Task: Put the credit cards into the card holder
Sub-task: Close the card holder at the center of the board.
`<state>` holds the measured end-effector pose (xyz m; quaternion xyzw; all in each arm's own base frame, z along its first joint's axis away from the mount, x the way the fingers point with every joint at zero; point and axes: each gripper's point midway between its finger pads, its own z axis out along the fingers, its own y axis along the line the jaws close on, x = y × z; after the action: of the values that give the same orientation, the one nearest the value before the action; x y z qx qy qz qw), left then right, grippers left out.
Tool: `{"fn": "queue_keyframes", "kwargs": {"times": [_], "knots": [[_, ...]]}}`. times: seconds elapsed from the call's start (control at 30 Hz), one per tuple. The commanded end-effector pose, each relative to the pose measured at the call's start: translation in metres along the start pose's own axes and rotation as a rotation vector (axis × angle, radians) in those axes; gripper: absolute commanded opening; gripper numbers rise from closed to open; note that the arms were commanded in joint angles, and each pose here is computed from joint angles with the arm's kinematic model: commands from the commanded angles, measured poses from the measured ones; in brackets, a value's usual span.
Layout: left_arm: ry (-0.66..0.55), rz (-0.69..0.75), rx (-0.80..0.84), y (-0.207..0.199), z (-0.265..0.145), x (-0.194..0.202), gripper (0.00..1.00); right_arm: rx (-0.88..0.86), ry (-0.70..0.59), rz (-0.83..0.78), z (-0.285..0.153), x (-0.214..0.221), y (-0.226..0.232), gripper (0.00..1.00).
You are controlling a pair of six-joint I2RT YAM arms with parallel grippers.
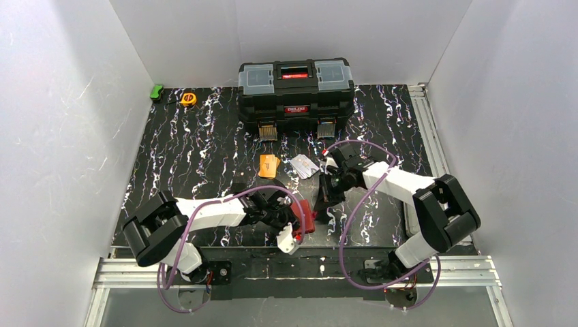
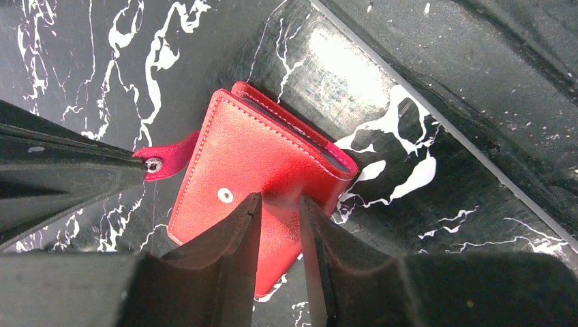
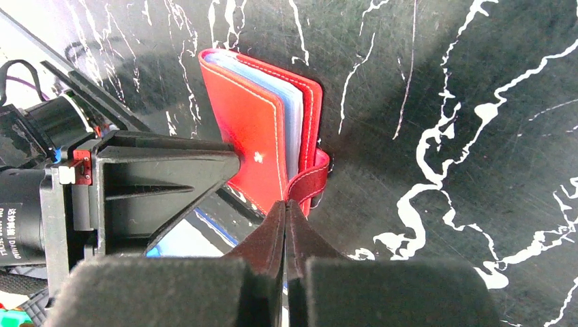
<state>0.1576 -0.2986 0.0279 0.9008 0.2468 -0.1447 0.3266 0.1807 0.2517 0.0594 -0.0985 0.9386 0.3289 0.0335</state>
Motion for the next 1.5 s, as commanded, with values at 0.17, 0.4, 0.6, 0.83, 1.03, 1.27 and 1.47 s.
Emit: {"fn": "queue_keyframes", "kwargs": {"times": [0.17, 0.4, 0.6, 0.83, 1.03, 1.27, 1.47], "knots": [[0.056, -0.02, 0.169, -0.052, 0.005, 0.017, 0.27, -0.058, 0.008, -0.038, 0.004, -0.012, 0.024, 0.01], [0.06, -0.007, 0.171, -0.051, 0.005, 0.018, 0.27, -0.03, 0.043, -0.052, 0.019, -0.009, 0.03, 0.01], [0.061, -0.009, 0.156, -0.048, 0.005, 0.018, 0.27, 0.025, 0.066, -0.046, 0.029, -0.006, 0.023, 0.01], [0.145, -0.018, 0.029, -0.021, -0.003, 0.03, 0.34, 0.063, 0.124, -0.071, 0.043, 0.002, 0.019, 0.01], [0.242, 0.032, -0.18, 0.004, -0.024, 0.04, 0.5, 0.085, 0.141, -0.078, 0.048, 0.007, 0.012, 0.01], [0.31, 0.03, -0.364, 0.026, -0.061, 0.04, 0.98, 0.104, 0.152, -0.078, 0.048, 0.013, 0.004, 0.01], [0.296, -0.202, -0.287, 0.024, -0.093, 0.024, 0.98, 0.106, 0.162, -0.077, 0.049, 0.018, 0.001, 0.01]]}}
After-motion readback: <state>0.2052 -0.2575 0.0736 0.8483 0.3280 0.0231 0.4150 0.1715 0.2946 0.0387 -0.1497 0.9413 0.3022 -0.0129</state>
